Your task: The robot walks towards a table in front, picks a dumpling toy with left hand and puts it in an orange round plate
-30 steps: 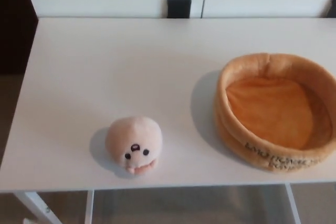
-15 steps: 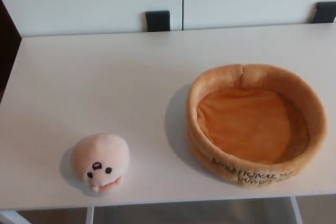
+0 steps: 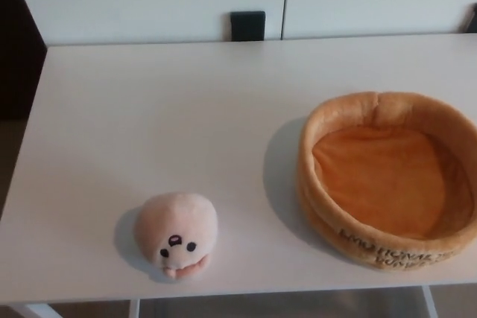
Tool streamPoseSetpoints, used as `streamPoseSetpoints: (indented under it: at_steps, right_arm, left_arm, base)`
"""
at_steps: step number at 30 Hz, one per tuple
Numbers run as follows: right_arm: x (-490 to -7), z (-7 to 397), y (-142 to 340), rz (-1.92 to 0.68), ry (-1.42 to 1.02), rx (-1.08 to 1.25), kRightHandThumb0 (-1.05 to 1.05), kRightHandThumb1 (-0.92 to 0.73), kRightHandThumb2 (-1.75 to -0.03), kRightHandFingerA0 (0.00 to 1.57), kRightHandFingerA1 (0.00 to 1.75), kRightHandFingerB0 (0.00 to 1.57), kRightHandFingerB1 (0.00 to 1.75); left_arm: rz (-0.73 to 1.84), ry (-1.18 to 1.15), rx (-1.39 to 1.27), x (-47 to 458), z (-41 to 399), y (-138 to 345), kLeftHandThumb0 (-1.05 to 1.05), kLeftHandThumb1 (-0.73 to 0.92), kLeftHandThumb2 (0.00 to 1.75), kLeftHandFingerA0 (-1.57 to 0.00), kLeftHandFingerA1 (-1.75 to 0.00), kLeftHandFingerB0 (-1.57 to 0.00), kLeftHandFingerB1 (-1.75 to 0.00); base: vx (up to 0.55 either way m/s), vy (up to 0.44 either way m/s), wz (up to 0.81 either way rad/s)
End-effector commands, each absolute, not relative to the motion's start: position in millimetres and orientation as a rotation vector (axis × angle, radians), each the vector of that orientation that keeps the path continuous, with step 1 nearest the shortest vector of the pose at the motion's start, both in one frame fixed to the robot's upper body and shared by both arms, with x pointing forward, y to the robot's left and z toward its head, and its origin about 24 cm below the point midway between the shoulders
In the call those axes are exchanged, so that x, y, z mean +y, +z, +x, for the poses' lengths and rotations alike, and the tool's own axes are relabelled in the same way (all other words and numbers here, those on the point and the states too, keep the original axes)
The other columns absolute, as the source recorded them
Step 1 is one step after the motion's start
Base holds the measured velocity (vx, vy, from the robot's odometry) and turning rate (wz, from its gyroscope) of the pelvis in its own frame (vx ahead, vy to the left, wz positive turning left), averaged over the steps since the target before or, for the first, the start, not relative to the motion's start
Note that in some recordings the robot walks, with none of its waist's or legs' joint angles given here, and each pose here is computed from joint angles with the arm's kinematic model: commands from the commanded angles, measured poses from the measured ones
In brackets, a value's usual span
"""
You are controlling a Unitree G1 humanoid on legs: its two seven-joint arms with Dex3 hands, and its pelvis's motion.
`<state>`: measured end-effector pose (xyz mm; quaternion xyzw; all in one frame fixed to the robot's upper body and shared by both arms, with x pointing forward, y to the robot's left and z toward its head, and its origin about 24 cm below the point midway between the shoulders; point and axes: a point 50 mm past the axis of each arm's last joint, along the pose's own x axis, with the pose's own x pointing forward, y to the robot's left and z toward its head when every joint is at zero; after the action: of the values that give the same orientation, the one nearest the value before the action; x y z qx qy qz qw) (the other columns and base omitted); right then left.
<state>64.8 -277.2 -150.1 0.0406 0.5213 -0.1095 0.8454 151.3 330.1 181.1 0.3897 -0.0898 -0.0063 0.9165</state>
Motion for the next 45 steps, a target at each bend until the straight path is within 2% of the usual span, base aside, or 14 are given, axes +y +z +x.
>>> streamPoseSetpoints:
  at_steps: [1, 5, 10, 14, 15, 22, 23, 25, 29, 30, 37, 38, 40, 45]
  right_arm:
    - [-299, 66, -142, 0.009, -0.261, 1.094, -0.22, -0.48, -0.60, 0.69, 0.99, 0.25, 0.60]
    - [-299, 68, -141, 0.023, -0.264, 1.087, -0.21, -0.46, -0.60, 0.57, 0.95, 0.25, 0.62]
    - [-298, 71, -141, 0.029, -0.272, 1.079, -0.19, -0.45, -0.62, 0.59, 1.05, 0.26, 0.65]
    - [-298, 71, -141, 0.050, -0.280, 1.074, -0.21, -0.47, -0.64, 0.61, 0.98, 0.27, 0.66]
    - [-298, 71, -141, 0.041, -0.274, 1.075, -0.23, -0.48, -0.63, 0.60, 0.96, 0.25, 0.65]
    - [-297, 73, -142, 0.051, -0.285, 1.076, -0.20, -0.48, -0.60, 0.54, 0.90, 0.28, 0.61]
    - [-297, 73, -142, 0.057, -0.286, 1.076, -0.19, -0.49, -0.58, 0.51, 0.92, 0.27, 0.61]
    - [-297, 74, -142, 0.066, -0.286, 1.074, -0.17, -0.49, -0.61, 0.53, 0.92, 0.27, 0.62]
    - [-297, 75, -141, 0.056, -0.281, 1.067, -0.17, -0.49, -0.63, 0.63, 0.98, 0.26, 0.63]
    - [-298, 77, -140, 0.059, -0.283, 1.063, -0.19, -0.49, -0.62, 0.60, 1.01, 0.26, 0.63]
    - [-302, 80, -138, -0.006, -0.256, 1.066, -0.22, -0.46, -0.57, 0.58, 0.98, 0.28, 0.64]
    - [-302, 80, -139, -0.024, -0.252, 1.078, -0.21, -0.29, -0.84, 0.68, 0.91, 0.25, 0.61]
    - [-301, 78, -139, -0.045, -0.247, 1.094, -0.22, -0.46, -0.56, 0.68, 1.04, 0.26, 0.59]
    - [-300, 77, -140, 0.027, -0.269, 1.080, -0.19, -0.48, -0.60, 0.64, 0.99, 0.26, 0.61]
  left_arm:
    - [0.883, -0.337, -0.736, 222, 181, 292, -0.36, 0.29, 0.86, -0.01, -0.54, -0.05, -0.53]
    - [0.926, -0.315, -0.607, 223, 208, 276, -0.39, 0.17, 0.83, 0.00, -0.53, -0.07, -0.55]
    - [0.964, -0.352, -0.528, 221, 227, 251, -0.80, 0.46, 0.55, 0.00, -0.51, -0.07, -0.44]
    - [0.978, -0.386, -0.465, 215, 228, 233, -0.60, 0.36, 0.84, 0.00, -0.52, -0.01, -0.49]
    - [0.987, -0.394, -0.445, 214, 230, 228, -0.38, 0.08, 0.78, 0.00, -0.53, -0.04, -0.53]
    - [1.049, -0.443, -0.316, 210, 243, 197, -0.37, 0.09, 0.78, 0.00, -0.52, 0.00, -0.51]
    - [1.057, -0.457, -0.301, 210, 244, 193, -0.73, 0.44, 0.54, -0.07, -0.42, -0.08, -0.33]
    - [1.092, -0.485, -0.260, 209, 244, 182, -0.56, 0.33, 0.80, -0.02, -0.48, 0.00, -0.41]
    - [1.122, -0.517, -0.203, 210, 239, 168, -0.56, 0.34, 0.82, -0.01, -0.50, 0.00, -0.40]
    - [1.136, -0.523, -0.189, 210, 237, 166, -0.74, 0.41, 0.54, -0.07, -0.40, -0.05, -0.33]
    - [1.165, -0.541, -0.198, 208, 227, 173, -0.76, 0.33, 0.67, -0.04, -0.38, -0.03, -0.27]
    - [1.165, -0.547, -0.203, 207, 227, 175, -0.76, 0.32, 0.68, -0.03, -0.35, -0.02, -0.27]
    - [1.163, -0.555, -0.205, 205, 227, 177, -0.74, 0.30, 0.67, -0.04, -0.35, -0.01, -0.28]
    - [1.179, -0.570, -0.175, 201, 226, 176, -0.56, 0.30, 0.79, 0.00, -0.32, 0.00, -0.36]
  base:
    - [0.00, 0.000, 0.00]
    - [0.00, -0.021, 0.00]
    - [0.00, -0.016, 0.00]
    - [0.00, 0.000, 0.00]
    - [0.00, 0.000, 0.00]
    - [0.00, 0.000, 0.00]
    - [0.00, 0.000, 0.00]
    - [0.00, 0.000, 0.00]
    - [0.00, 0.000, 0.00]
    - [0.00, 0.000, 0.00]
    - [0.00, 0.000, 0.00]
    - [0.00, 0.000, 0.00]
    - [0.00, 0.000, 0.00]
    - [0.00, 0.000, 0.00]
